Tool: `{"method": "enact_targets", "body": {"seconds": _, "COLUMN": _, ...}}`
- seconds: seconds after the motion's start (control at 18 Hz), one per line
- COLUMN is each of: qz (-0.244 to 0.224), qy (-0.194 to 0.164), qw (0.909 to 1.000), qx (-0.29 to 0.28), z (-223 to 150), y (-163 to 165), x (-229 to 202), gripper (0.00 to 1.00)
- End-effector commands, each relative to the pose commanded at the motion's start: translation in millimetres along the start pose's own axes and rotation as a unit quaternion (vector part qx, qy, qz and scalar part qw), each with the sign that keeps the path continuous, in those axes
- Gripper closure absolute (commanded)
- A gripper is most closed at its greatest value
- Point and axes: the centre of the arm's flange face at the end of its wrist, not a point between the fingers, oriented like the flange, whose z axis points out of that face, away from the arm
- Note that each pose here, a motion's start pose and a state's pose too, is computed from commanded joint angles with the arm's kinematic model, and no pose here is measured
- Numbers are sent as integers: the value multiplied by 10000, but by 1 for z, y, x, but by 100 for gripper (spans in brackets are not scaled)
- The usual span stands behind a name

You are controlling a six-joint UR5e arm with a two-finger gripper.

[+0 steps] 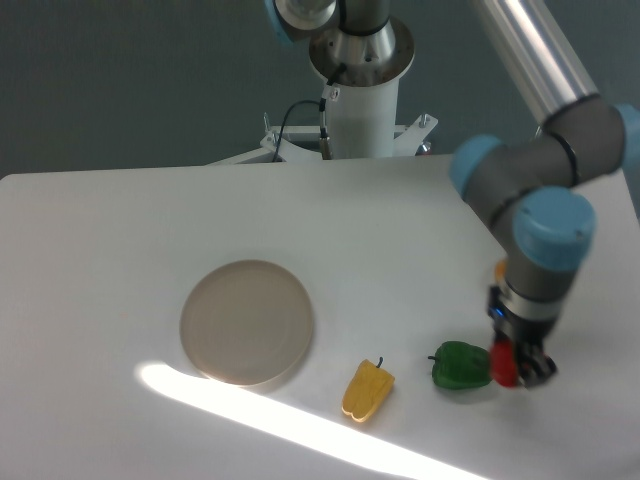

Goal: Place the red pepper on the table
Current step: 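Lift the red pepper with the gripper and carry it toward the plate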

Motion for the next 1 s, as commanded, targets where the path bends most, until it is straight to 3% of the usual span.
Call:
{"method": "enact_targets", "body": {"seconds": 0.28, "qz": -9, "qy": 253, "qw": 9997, "qx": 20, "z": -2, "y": -7, "x": 61, "gripper": 45}}
{"method": "enact_targets", "body": {"seconds": 0.61, "qz": -39, "qy": 543, "qw": 9984, "qx": 119, "z": 26, "y": -11, "x": 102, "gripper": 44}}
{"method": "enact_targets", "body": {"seconds": 0.83, "qz": -578, "qy": 542, "qw": 9944, "qx": 695, "z": 46, "y": -19, "x": 116, "gripper": 44}}
{"method": "enact_targets", "body": {"seconds": 1.0, "qz": -870, "qy": 446, "qw": 9919, "qx": 807, "z": 44, "y": -28, "x": 121, "gripper": 44}}
